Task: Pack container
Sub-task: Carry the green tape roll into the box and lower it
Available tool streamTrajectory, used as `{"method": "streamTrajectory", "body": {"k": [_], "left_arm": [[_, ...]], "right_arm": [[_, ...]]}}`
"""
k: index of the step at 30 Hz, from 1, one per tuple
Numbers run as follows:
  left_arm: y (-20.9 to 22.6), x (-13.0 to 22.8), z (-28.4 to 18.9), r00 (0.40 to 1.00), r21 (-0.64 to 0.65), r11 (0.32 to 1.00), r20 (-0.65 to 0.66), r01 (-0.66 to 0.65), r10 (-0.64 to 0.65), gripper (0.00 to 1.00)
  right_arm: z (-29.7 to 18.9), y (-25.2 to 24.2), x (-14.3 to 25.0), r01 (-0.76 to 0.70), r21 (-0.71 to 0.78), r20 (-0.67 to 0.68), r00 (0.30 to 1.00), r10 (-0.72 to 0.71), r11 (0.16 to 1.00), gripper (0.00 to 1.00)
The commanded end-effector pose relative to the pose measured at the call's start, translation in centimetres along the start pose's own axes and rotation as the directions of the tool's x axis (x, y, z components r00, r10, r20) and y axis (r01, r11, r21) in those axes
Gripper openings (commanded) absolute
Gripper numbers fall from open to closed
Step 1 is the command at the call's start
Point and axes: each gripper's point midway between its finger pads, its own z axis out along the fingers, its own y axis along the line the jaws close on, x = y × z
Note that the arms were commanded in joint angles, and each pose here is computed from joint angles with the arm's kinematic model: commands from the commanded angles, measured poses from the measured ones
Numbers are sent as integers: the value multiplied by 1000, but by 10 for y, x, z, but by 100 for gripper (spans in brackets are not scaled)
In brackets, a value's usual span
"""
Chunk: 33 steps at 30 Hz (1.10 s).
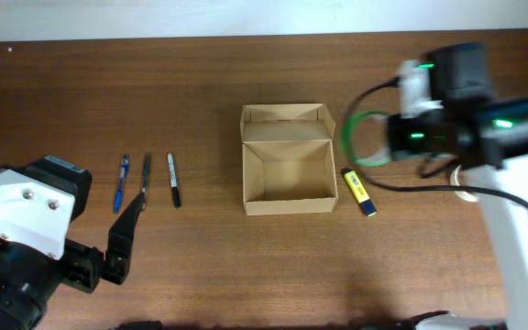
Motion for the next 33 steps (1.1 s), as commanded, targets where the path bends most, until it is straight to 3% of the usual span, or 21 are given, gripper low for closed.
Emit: {"method": "streamTrajectory", "body": {"k": [1,8,17,33], "left_arm": [[1,0,0,1000,-6,1000,-1,-17,17,99],[0,3,0,1000,-1,1000,-12,-13,13,99],[-1,4,0,1000,2,1000,-19,-11,11,99],[-1,5,0,1000,3,1000,-22,-10,10,99]], "right_arm": [[18,47,1,97,-49,-34,995,-98,994,4],[61,90,5,188,-80,-118,974,-196,979,4],[110,94,15,206,-74,-240,946,-218,976,4],[155,86,27,224,-46,-326,918,-226,974,4]]}}
